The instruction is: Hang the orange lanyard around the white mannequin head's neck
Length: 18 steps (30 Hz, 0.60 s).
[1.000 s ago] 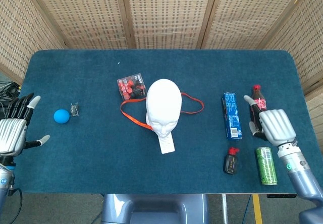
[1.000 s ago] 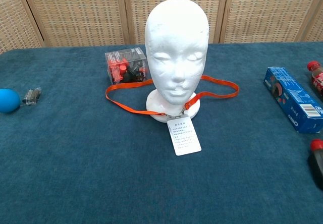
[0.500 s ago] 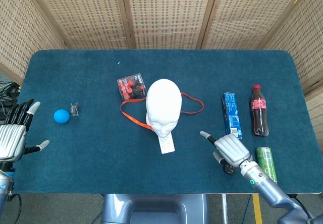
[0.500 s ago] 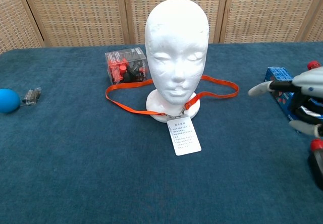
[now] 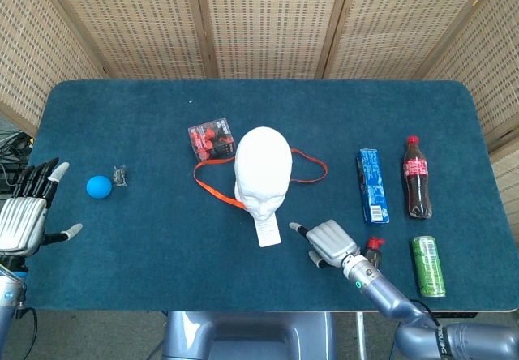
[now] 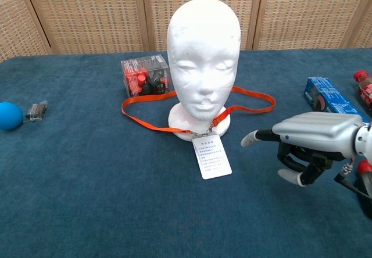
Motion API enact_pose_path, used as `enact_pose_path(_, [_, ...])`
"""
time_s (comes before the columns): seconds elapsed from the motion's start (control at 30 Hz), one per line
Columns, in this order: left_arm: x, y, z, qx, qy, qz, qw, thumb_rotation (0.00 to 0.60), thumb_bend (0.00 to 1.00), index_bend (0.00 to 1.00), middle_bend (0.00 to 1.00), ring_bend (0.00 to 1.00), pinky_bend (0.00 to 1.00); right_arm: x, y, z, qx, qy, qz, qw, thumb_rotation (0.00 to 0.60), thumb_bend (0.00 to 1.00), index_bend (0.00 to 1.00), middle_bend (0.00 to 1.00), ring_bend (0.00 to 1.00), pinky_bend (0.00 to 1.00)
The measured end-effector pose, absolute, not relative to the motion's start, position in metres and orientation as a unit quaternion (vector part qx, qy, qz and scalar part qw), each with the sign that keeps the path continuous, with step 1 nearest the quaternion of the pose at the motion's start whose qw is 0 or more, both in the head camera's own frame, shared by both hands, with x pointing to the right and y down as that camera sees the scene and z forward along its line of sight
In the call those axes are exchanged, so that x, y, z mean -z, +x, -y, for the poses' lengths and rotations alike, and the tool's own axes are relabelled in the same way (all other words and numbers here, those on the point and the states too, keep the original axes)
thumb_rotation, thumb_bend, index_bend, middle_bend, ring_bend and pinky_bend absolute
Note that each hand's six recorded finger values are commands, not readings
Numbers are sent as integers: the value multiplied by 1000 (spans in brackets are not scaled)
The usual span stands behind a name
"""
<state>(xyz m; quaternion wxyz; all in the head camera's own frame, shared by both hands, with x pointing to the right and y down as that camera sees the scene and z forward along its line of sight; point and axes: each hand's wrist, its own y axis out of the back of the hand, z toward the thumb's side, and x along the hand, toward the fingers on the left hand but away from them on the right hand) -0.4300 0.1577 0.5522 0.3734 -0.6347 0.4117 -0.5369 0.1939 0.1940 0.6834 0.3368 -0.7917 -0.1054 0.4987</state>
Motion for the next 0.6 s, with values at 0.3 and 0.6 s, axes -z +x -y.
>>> enact_pose_path(0.3, [-552, -428, -158, 533, -636, -414, 375, 600, 0, 0, 0, 0, 0, -694, 180, -203, -500, -797, 93, 325, 600, 694, 151, 846, 817, 973])
enact_pose_path(0.6, [-551, -431, -157, 529, -635, -421, 373, 600, 0, 0, 0, 0, 0, -699, 173, -218, -495, -809, 53, 313, 600, 695, 175, 846, 817, 972])
